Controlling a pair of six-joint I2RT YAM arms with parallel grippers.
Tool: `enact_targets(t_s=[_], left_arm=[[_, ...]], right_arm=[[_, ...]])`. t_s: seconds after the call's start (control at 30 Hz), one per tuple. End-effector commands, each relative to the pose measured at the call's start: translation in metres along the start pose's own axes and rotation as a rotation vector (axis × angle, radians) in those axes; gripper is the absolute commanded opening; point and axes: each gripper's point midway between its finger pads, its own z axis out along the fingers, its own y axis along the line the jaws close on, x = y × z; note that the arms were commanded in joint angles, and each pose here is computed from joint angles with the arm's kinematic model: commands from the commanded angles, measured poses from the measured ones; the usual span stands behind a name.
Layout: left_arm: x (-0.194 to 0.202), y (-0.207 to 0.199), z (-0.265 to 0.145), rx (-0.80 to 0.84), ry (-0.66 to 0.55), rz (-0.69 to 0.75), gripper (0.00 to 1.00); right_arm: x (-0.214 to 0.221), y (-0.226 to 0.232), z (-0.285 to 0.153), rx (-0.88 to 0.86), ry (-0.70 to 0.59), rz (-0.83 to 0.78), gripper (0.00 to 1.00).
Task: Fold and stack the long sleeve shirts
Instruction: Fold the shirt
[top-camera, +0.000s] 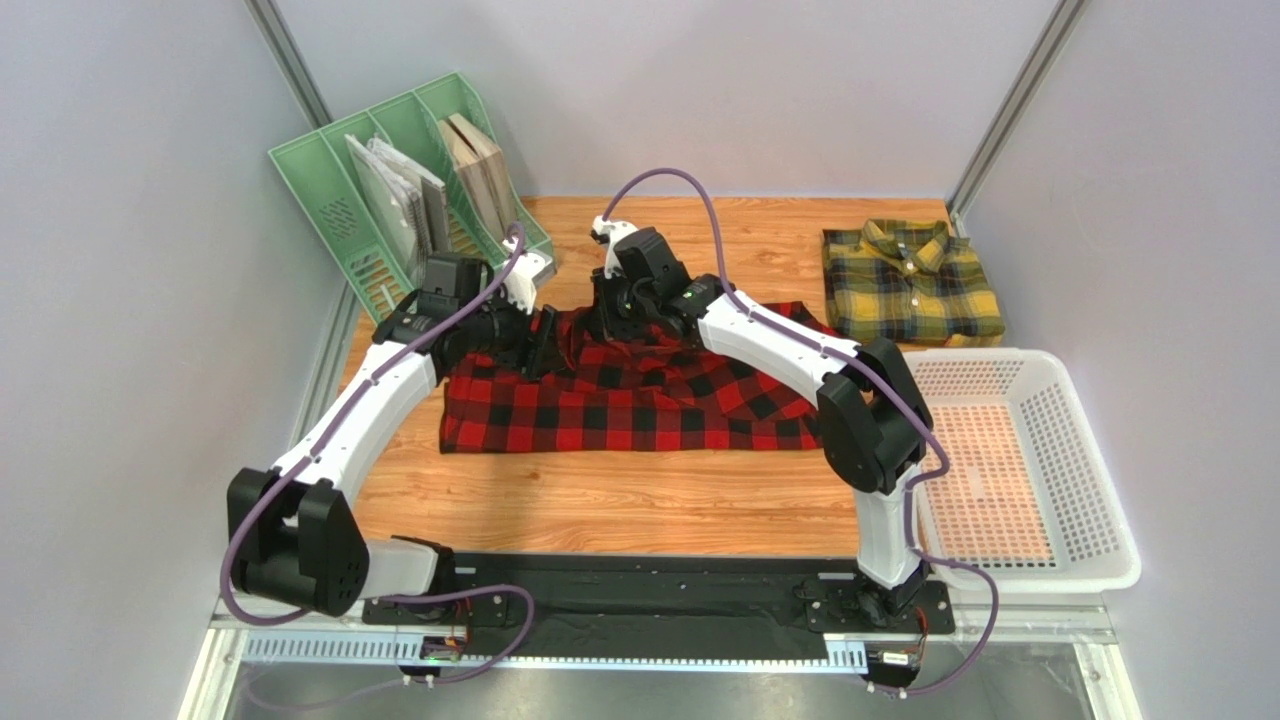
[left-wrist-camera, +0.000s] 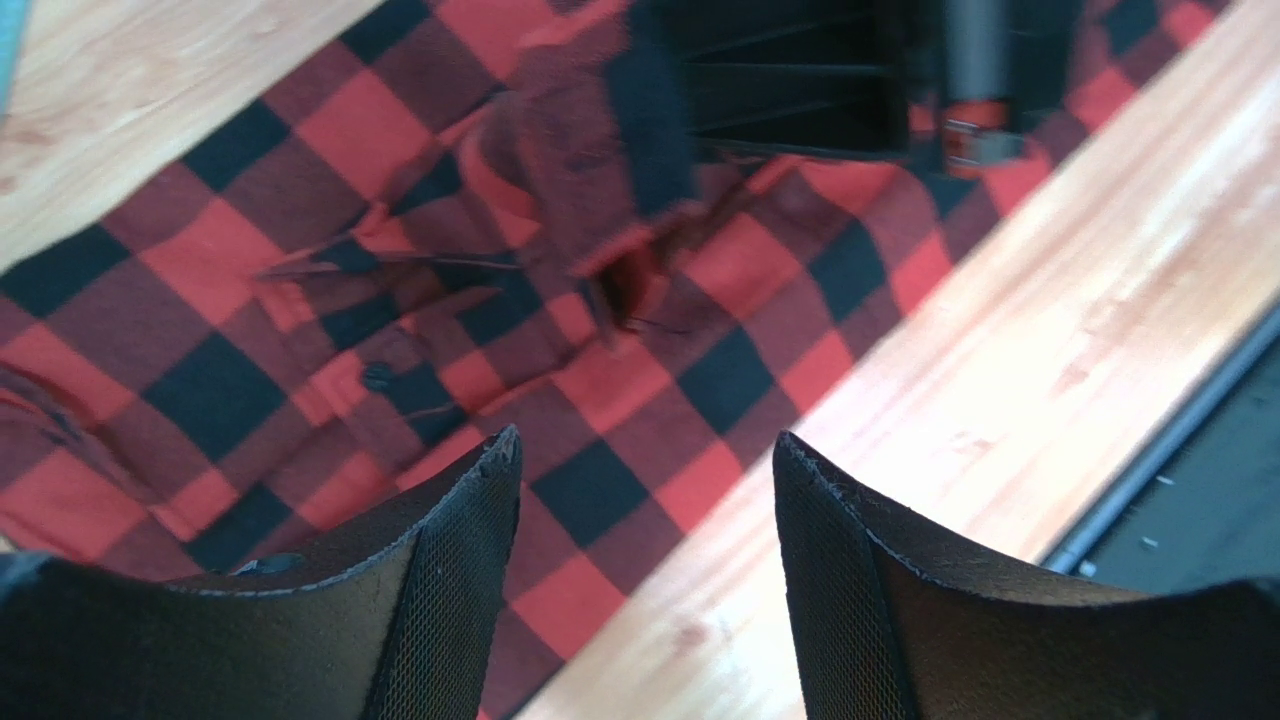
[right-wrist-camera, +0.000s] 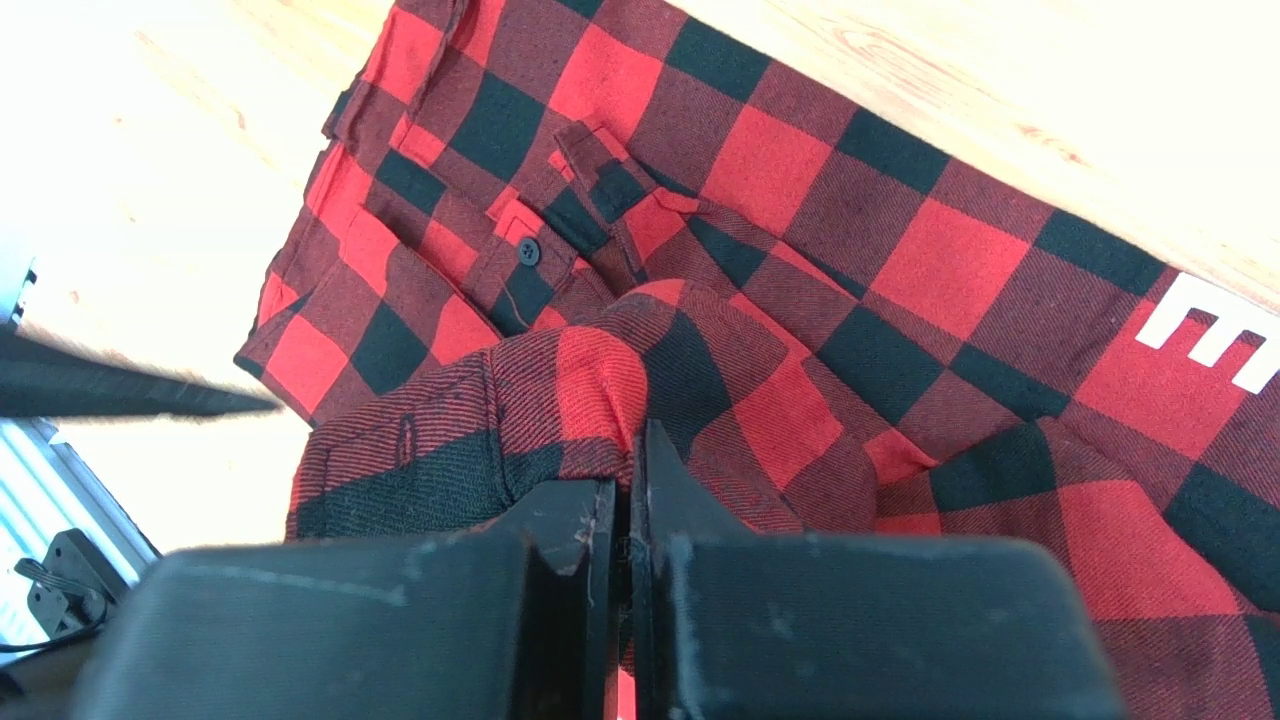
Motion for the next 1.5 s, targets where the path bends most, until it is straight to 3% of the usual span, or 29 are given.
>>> enact_targets(t_s=[0.0,0.3,0.47,0.63,0.73,0.77,0.8,0.83,0.97,1.03,1.17,1.3,1.37,1.47], left_arm=[[-0.034,0.018,0.004,-0.053,-0.071,0.109,0.68],[-0.049,0.001,0.013,0.062,-0.086,0.104,0.7],[-0.055,0.008,0.02,0.03,-0.075,0.104,0.7],[-0.054,0.018,0.035,0.016,-0.029,0.115,0.6],[-0.048,0.027,0.042,0.008,0.039,0.122,0.3],[-0.046,0.031,0.043,-0.004,0.062,0.126,0.13],[-0.044,0.034,0.045,-0.006,0.096,0.126,0.05],[-0.044,0.038,0.044,-0.02,0.107,0.139,0.0],[-0.058,0.045,0.039,-0.013,0.099,0.274,0.0],[-0.063,0.038,0.034,0.037,0.098,0.349,0.0],[-0.067,0.032,0.023,0.089,0.093,0.563,0.0],[-0.068,0.027,0.015,0.125,0.068,0.791,0.0],[-0.076,0.027,0.017,0.105,0.059,0.829,0.0],[-0.1,0.026,0.022,0.076,0.034,0.87,0.0]], right_arm=[[-0.025,0.008,-0.007,-0.016,-0.075,-0.004,0.0],[-0.024,0.009,-0.005,-0.019,-0.072,-0.01,0.0],[-0.024,0.01,-0.006,-0.031,-0.071,-0.012,0.0],[-0.023,0.012,-0.008,-0.047,-0.068,-0.024,0.0],[-0.024,0.009,-0.011,-0.038,-0.075,-0.039,0.0],[-0.025,0.007,-0.012,-0.035,-0.077,-0.036,0.0],[-0.025,0.006,-0.015,-0.039,-0.076,-0.033,0.0],[-0.026,0.002,-0.017,-0.038,-0.077,-0.029,0.02],[-0.027,-0.015,-0.028,-0.039,-0.058,-0.016,0.16],[-0.022,-0.025,-0.043,-0.056,-0.018,-0.008,0.32],[-0.004,-0.041,-0.083,-0.13,0.045,-0.049,0.54],[0.019,-0.059,-0.126,-0.231,0.09,-0.039,0.62],[0.023,-0.08,-0.142,-0.218,0.08,-0.024,0.7],[0.028,-0.113,-0.157,-0.154,0.071,-0.037,0.73]])
